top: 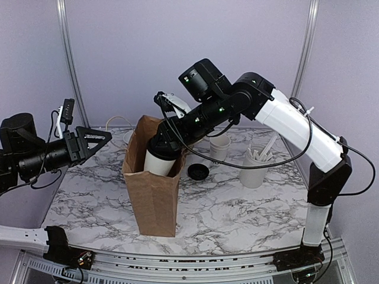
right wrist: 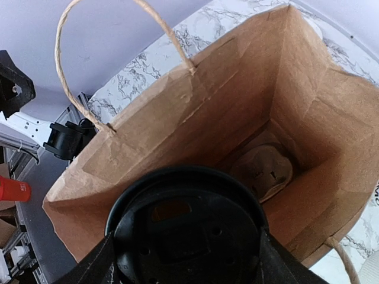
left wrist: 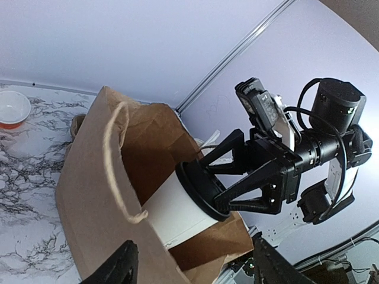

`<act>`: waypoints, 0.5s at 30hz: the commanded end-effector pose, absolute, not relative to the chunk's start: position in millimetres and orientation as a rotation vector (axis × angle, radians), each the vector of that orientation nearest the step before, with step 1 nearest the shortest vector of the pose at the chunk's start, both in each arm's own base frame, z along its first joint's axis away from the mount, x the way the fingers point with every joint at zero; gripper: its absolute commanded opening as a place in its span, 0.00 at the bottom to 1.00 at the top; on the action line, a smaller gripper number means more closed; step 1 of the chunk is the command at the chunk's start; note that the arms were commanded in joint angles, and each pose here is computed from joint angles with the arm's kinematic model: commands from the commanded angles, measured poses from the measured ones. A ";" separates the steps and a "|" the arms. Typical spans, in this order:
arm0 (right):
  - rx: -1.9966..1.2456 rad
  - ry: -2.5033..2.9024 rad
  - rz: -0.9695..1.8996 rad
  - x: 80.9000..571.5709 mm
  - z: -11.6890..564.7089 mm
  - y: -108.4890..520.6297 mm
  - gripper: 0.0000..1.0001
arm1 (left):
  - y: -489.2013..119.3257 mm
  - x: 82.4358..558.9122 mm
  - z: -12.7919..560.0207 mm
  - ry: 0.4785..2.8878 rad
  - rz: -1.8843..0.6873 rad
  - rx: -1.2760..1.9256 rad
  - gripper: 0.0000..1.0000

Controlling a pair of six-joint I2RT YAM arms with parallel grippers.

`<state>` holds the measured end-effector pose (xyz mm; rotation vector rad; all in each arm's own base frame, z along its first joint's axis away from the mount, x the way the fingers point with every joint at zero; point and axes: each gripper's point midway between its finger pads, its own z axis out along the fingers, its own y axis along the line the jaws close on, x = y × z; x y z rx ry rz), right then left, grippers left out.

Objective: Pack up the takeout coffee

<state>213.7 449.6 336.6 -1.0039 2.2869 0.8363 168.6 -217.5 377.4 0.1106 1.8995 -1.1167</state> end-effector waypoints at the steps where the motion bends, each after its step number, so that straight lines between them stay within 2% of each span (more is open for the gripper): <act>1: -0.987 2.287 0.845 208.8 343.9 451.5 0.52 | -208.9 158.6 342.9 1.964 -1.073 0.161 0.63; 3: -0.980 2.290 0.841 209.3 344.4 450.7 0.53 | -209.1 154.9 324.0 2.003 -1.086 0.156 0.57; 7: -0.973 2.304 0.828 210.2 341.0 449.7 0.52 | -208.4 149.2 288.7 2.076 -1.096 0.139 0.50; 15: -0.967 2.293 0.802 214.9 340.6 450.1 0.52 | -213.9 145.9 190.9 2.292 -0.984 0.149 0.42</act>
